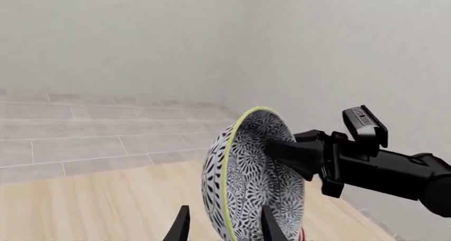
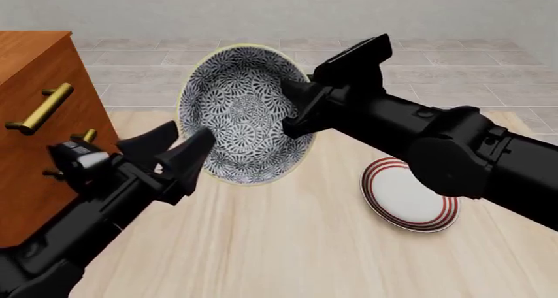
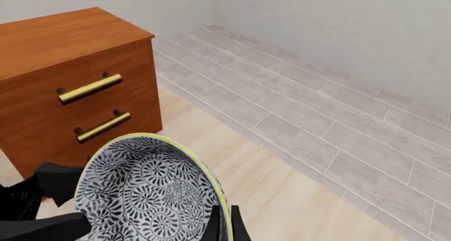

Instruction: Put the bowl on top of the cabinet.

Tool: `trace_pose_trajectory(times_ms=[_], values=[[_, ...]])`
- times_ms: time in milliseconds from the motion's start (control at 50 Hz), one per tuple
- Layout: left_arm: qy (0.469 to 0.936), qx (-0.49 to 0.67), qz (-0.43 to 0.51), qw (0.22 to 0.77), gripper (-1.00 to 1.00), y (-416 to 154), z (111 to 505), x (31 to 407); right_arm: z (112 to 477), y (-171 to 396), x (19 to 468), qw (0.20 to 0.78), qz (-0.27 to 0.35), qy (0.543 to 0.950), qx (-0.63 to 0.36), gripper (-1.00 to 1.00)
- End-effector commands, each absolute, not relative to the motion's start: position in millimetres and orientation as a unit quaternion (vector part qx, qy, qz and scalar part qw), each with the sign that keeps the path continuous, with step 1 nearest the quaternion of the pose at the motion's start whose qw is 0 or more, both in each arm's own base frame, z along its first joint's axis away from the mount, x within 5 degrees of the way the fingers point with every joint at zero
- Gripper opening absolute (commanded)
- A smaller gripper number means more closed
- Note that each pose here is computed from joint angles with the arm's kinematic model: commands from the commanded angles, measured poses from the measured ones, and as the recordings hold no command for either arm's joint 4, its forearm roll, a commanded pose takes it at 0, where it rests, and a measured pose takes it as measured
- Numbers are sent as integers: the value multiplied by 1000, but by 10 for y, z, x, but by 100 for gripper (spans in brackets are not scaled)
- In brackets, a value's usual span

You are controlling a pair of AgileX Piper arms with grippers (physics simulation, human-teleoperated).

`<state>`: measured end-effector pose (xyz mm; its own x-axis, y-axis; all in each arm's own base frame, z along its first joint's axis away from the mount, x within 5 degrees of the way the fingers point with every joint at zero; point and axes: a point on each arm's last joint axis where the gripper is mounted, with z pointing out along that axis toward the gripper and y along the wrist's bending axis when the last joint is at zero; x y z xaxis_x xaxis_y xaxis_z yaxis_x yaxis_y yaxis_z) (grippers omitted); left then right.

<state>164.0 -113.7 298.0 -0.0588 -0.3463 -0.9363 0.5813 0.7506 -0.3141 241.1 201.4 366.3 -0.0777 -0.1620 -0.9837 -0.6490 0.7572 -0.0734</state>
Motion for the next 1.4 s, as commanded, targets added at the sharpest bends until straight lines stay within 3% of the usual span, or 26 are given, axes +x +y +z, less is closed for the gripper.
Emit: trace_pose_trajectory(times_ms=[20,440,460,880,900,1400], values=[[647,91,-343,674,100,-1184,2927,1694,3693,2008,2395,616,211,709,-273,-100],[646,92,-349,673,100,-1238,2909,1739,3690,2007,2390,615,211,709,-273,-100],[646,90,-341,677,-100,-1208,2917,1747,3691,2008,2389,615,211,709,-273,-100],[647,89,-340,677,-100,-1210,2909,1765,3679,1995,2391,616,210,709,-272,-100],[647,87,-340,677,-100,-1205,2909,1766,3678,1973,2396,617,206,709,-272,100],[647,82,-337,678,-100,-1187,2912,1783,3636,2028,2308,607,215,710,-284,100]])
